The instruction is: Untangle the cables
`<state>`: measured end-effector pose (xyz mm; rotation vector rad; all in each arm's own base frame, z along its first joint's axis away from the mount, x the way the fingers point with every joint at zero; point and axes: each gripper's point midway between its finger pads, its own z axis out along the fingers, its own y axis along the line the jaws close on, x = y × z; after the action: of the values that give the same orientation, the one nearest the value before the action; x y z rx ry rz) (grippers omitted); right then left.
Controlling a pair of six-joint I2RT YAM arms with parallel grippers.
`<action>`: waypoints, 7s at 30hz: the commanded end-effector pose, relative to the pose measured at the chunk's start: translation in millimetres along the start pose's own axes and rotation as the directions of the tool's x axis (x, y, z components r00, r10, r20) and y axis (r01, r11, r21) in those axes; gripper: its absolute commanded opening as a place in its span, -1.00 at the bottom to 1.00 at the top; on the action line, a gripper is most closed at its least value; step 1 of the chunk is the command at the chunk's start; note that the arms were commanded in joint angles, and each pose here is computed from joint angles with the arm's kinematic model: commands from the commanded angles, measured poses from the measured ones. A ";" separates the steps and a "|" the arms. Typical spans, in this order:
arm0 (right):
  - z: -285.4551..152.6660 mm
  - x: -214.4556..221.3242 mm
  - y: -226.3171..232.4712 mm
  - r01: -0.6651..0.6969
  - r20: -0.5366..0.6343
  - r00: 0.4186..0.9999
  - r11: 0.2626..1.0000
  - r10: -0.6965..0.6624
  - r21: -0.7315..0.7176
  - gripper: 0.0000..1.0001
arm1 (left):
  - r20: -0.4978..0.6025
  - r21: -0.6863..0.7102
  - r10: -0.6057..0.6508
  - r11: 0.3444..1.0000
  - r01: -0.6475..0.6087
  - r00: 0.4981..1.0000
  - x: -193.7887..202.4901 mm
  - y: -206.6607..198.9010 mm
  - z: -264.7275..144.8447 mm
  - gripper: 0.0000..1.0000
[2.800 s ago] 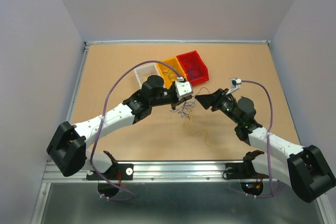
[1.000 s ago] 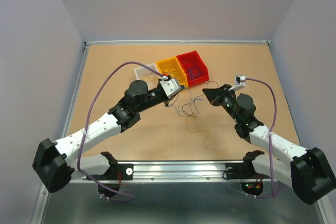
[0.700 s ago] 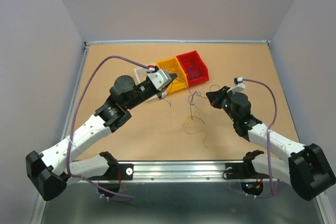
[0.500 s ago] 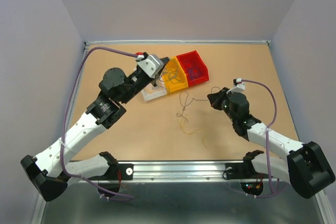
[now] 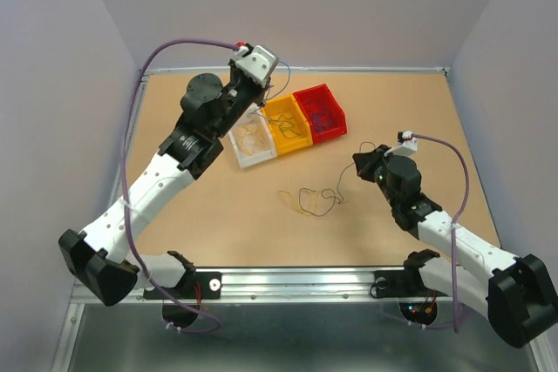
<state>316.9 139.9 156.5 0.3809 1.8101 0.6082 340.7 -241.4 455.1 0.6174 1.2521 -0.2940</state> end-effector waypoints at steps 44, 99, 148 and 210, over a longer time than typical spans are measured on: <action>-10.2 -8.0 17.8 0.019 0.005 1.000 0.997 -0.019 -0.079 -0.99 | -0.580 0.185 0.028 0.978 0.098 0.814 360.3 -14.0 99.0 -0.94; -29.8 115.0 -29.5 0.299 -0.376 0.896 0.946 -0.235 0.122 0.80 | -0.230 0.269 -0.041 0.958 0.104 0.972 188.0 -61.8 -17.8 0.48; -8.3 61.1 0.7 0.404 -0.333 0.888 0.885 -0.318 0.230 -0.99 | -0.233 0.300 -0.039 0.947 0.110 0.972 192.3 -69.0 -19.5 0.46; -104.9 -224.9 189.7 0.181 0.314 0.939 0.977 -0.138 -0.112 -0.99 | -0.208 0.711 0.106 0.699 0.076 0.972 291.5 -224.6 -26.8 -1.00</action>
<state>291.7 177.5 412.4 0.1385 1.6102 0.5327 268.5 -365.6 106.8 1.4273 1.3049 -0.7780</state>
